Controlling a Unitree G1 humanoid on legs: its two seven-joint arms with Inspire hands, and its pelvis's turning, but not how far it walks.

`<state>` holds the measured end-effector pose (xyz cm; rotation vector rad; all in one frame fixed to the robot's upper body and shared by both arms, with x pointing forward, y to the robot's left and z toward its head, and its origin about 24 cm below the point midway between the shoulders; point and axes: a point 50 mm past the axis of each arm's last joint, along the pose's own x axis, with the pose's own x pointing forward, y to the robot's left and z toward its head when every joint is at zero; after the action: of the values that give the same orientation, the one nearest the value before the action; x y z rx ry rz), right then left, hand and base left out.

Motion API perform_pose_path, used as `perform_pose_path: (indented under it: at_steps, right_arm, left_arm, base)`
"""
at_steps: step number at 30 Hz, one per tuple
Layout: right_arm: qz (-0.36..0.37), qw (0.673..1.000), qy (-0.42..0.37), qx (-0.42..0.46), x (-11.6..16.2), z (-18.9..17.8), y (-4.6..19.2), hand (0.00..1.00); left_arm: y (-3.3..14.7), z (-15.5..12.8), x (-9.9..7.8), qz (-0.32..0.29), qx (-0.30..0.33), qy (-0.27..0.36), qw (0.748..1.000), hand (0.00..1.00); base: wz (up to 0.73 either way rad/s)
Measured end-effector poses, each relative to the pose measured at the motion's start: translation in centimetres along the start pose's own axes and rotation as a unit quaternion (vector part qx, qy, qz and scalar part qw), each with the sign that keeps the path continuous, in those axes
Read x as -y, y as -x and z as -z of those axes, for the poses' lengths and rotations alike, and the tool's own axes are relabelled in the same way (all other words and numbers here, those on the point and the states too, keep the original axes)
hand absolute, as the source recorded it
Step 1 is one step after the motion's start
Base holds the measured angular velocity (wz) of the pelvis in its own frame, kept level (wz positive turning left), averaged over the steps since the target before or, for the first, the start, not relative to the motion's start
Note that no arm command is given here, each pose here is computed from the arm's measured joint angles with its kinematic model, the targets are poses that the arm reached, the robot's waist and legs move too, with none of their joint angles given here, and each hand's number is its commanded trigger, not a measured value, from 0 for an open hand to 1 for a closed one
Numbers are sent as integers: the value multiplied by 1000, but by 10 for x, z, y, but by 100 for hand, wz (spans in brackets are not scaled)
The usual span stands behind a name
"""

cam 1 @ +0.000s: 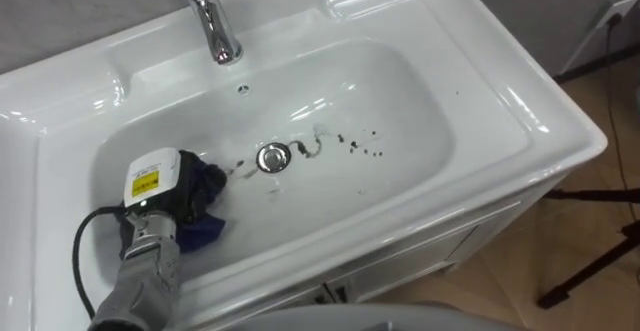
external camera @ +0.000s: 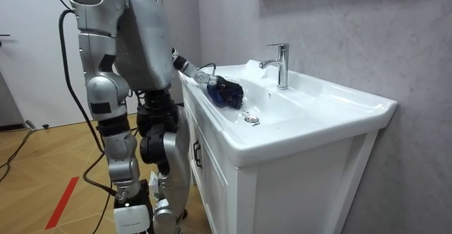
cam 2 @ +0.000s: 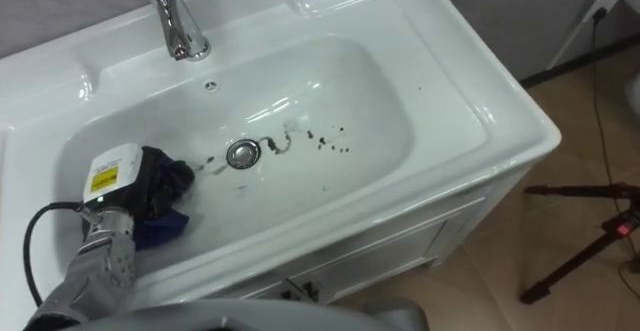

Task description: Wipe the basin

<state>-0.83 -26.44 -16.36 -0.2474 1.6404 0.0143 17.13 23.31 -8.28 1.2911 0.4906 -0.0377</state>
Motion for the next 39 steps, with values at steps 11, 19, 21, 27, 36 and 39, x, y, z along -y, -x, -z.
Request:
perform_pose_path:
  at_steps: [11, 19, 21, 27, 36, 39]
  right_arm:
    - [-2, 999, -36, 13, 0, -5, 0, 0]
    - [-2, 998, -59, 31, -2, -25, 1, 0]
    - [2, 998, -59, 32, -1, -28, 1, 0]
    - [13, 995, -86, 43, -2, -39, 1, 0]
    - [15, 996, -73, 38, -3, -44, 2, 0]
    - [17, 997, -64, 35, -2, -46, 2, 0]
  left_arm:
    - [-25, -8, -9, -3, -16, 8, 1000, 100]
    - [-52, -31, -20, -4, -26, 39, 999, 100]
    - [-58, -34, -24, -8, -27, 41, 999, 100]
    - [-80, -49, -42, -10, -53, 122, 991, 100]
    - [-87, -65, -49, -12, -62, 219, 974, 100]
    - [-92, -65, -56, -16, -75, 251, 965, 100]
  base:
    - [-6]
    - [-8]
    - [-13]
    - [-12]
    - [-13]
    - [-16]
